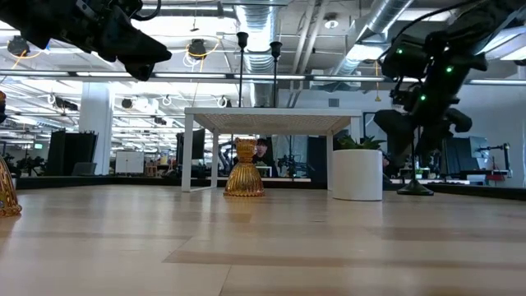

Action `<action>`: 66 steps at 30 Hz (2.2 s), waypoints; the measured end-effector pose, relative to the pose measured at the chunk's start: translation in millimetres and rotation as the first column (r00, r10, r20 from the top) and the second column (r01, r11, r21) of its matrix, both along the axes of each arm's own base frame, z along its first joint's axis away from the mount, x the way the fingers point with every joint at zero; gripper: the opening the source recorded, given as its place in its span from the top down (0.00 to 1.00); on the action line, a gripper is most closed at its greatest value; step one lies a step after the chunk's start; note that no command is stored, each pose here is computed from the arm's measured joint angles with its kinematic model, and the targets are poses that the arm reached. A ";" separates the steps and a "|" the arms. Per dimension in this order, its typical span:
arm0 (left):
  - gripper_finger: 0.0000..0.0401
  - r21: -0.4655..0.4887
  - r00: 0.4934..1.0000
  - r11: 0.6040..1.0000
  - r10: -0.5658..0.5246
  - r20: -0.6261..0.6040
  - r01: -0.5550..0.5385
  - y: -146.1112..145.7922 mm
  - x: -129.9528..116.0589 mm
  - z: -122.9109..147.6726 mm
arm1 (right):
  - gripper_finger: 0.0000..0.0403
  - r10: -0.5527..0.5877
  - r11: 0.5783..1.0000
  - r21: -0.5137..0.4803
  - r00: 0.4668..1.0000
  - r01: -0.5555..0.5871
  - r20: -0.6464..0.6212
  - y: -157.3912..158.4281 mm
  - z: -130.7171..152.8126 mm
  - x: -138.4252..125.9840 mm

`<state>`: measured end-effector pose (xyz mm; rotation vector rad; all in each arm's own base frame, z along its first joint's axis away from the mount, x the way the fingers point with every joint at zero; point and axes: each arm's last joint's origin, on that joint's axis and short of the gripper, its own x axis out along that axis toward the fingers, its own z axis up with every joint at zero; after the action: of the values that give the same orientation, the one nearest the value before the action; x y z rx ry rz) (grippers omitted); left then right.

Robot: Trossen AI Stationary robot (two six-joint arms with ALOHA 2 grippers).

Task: Pick & Place candle stick holders
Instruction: Put the black candle holder on the shelf

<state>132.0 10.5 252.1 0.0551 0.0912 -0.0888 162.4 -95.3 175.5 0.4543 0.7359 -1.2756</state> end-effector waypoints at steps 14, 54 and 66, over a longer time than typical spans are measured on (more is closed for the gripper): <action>0.81 0.000 1.000 1.000 0.000 0.000 0.000 0.0 0.0 0.0 | 0.73 -0.041 0.998 -0.047 0.998 0.039 -0.048 -6.6 -2.0 -1.7; 0.81 0.000 1.000 1.000 0.000 0.001 0.000 0.0 0.0 0.1 | 1.00 0.409 0.875 -0.294 0.912 -0.384 0.029 -6.2 175.9 35.2; 0.81 0.001 1.000 1.000 0.000 0.008 0.000 0.0 0.0 0.7 | 1.00 0.563 0.806 -0.218 0.826 -0.550 -0.002 -46.7 185.8 87.9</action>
<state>132.0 10.4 252.8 0.0560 0.0836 -0.0889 250.3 -142.0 361.4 0.0844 0.6101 -0.7617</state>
